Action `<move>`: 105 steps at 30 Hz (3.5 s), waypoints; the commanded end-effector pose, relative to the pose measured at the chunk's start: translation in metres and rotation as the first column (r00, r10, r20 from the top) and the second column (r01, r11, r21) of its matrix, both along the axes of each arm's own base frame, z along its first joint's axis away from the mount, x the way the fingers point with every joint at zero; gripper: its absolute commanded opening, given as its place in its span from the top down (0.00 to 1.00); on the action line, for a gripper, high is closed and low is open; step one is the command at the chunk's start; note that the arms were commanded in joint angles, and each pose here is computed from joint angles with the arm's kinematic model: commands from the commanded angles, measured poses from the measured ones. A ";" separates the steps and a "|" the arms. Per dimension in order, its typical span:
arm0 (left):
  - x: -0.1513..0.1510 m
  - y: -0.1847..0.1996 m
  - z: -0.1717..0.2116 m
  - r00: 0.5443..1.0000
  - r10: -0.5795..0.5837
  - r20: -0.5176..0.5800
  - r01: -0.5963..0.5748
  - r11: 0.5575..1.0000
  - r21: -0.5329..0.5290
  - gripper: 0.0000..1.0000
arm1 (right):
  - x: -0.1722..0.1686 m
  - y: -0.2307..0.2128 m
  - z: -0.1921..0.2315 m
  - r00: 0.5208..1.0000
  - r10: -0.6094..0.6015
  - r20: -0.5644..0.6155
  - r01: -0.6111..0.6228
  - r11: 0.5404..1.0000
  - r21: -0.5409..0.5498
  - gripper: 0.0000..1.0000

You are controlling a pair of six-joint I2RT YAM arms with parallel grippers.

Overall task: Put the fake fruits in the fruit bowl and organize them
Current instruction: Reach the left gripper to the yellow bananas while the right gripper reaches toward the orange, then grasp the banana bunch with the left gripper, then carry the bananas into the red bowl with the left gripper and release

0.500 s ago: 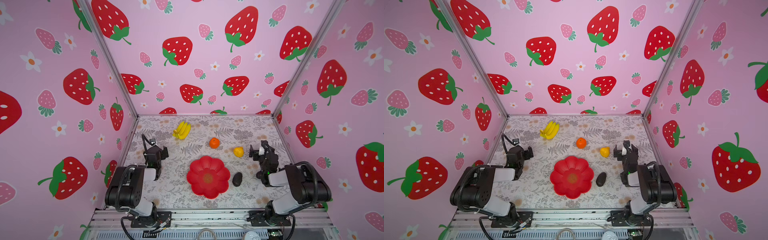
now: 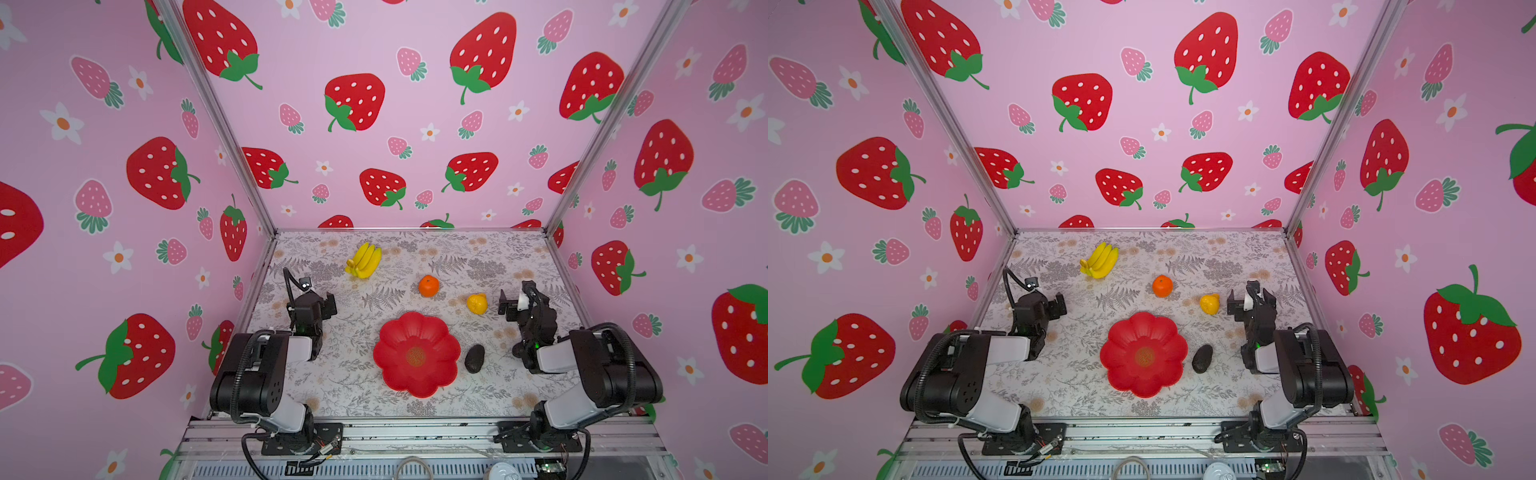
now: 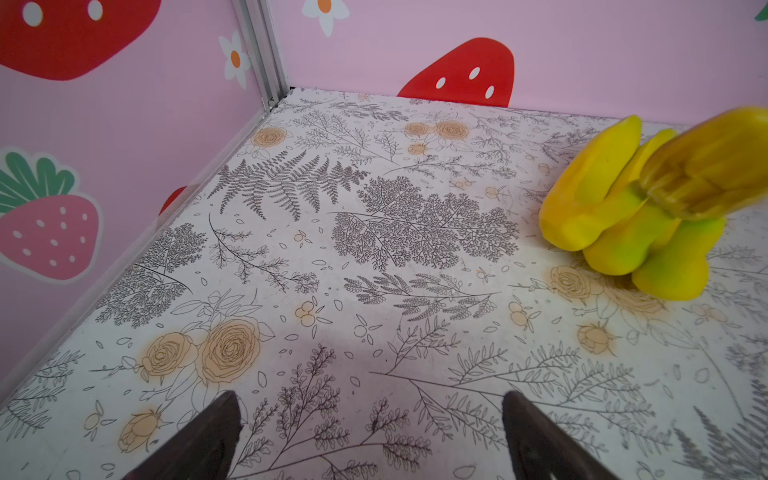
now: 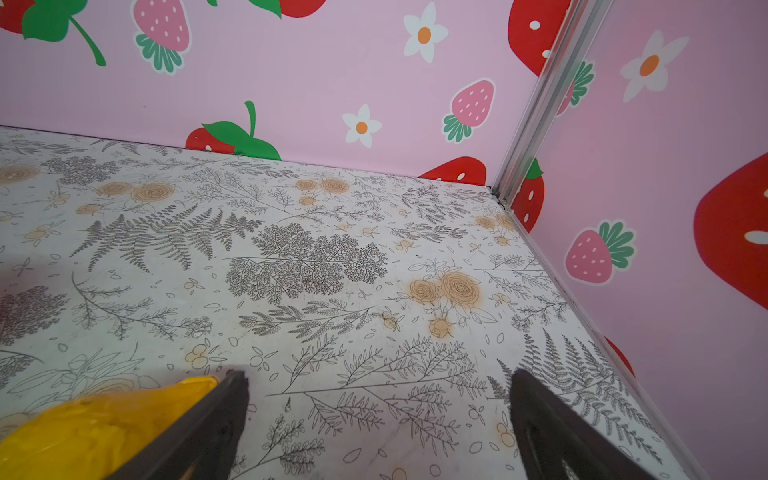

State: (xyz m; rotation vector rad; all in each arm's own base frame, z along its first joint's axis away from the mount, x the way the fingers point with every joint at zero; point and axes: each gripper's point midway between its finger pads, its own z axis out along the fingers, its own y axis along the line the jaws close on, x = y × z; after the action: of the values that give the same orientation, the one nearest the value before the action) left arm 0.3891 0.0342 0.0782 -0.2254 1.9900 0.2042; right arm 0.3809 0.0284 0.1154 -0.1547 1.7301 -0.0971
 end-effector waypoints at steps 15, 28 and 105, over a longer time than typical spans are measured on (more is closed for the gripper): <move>-0.001 0.006 0.064 0.992 0.122 0.015 -0.123 0.989 0.078 0.01 | 0.007 0.006 0.032 1.000 -0.009 0.024 0.009 1.000 -0.012 0.01; -0.006 -0.096 0.120 0.976 -0.031 -0.217 -0.015 0.978 -0.206 0.03 | -0.031 0.234 0.106 0.750 0.661 -0.032 -0.658 0.750 0.073 0.01; -0.137 -0.221 0.062 0.710 -0.506 -0.489 0.355 0.858 -0.371 0.98 | -0.152 0.217 0.058 0.667 0.734 -0.131 -0.642 0.655 0.399 0.01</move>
State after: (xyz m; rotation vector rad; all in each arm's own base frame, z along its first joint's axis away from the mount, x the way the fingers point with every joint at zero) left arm 0.2769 -0.1859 0.1703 0.0696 2.5010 -0.4202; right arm 0.2299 0.2561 0.1836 -0.6959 1.7619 0.8205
